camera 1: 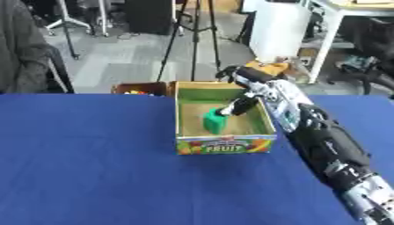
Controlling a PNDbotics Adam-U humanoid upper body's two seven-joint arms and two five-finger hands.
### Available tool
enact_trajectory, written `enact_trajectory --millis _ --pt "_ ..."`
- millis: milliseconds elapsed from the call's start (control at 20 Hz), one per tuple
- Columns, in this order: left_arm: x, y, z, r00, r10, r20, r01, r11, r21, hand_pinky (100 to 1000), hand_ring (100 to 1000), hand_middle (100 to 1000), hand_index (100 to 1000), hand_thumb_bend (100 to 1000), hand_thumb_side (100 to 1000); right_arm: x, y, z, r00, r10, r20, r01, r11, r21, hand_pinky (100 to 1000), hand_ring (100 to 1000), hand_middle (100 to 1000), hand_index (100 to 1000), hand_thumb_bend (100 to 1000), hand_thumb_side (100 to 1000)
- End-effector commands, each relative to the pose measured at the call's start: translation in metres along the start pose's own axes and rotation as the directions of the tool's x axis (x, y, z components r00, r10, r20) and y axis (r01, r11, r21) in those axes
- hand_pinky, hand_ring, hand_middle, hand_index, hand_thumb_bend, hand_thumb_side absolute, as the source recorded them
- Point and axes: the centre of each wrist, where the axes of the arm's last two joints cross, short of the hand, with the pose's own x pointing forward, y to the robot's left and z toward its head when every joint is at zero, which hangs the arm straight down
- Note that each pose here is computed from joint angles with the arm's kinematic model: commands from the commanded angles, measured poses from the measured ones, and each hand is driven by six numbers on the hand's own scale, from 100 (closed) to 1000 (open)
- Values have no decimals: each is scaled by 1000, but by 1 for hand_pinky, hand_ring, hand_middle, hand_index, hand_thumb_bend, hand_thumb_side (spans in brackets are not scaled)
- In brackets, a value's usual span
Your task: Pick up objects on the table and place them in the box.
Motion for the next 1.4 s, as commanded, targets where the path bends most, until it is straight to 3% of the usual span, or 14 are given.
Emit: enact_trajectory --millis 50,250,450,800,1100,1200,1400 --pt "6 14 -1 998 -67 -5 67 997 37 674 660 631 836 772 862 7 -40 12 997 37 63 -30 994 -102 712 769 854 911 524 357" --pt "3 23 2 993 -113 -33 116 989 94 672 690 663 833 761 858 8 -38 31 992 -50 113 67 985 -157 695 737 833 903 518 370" --pt "1 28 1 984 -170 -48 175 976 129 672 733 717 829 751 852 12 -29 56 961 -211 181 255 929 -269 684 708 808 897 526 391" --pt "-4 32 -6 974 -213 -73 221 964 148 674 733 724 826 746 843 15 -7 82 859 -458 229 512 790 -337 646 659 768 872 570 397" --pt "-13 31 -3 982 -162 -96 176 971 160 668 718 707 824 744 849 5 21 94 723 -652 227 687 647 -331 617 635 744 855 598 393" --pt "-16 31 0 983 -146 -107 162 974 157 667 708 697 819 743 851 3 26 97 699 -677 231 710 619 -336 611 632 742 854 596 393" --pt "-19 30 4 985 -127 -119 145 978 152 664 703 692 818 742 853 3 30 100 680 -695 233 725 589 -357 596 621 736 847 592 400"
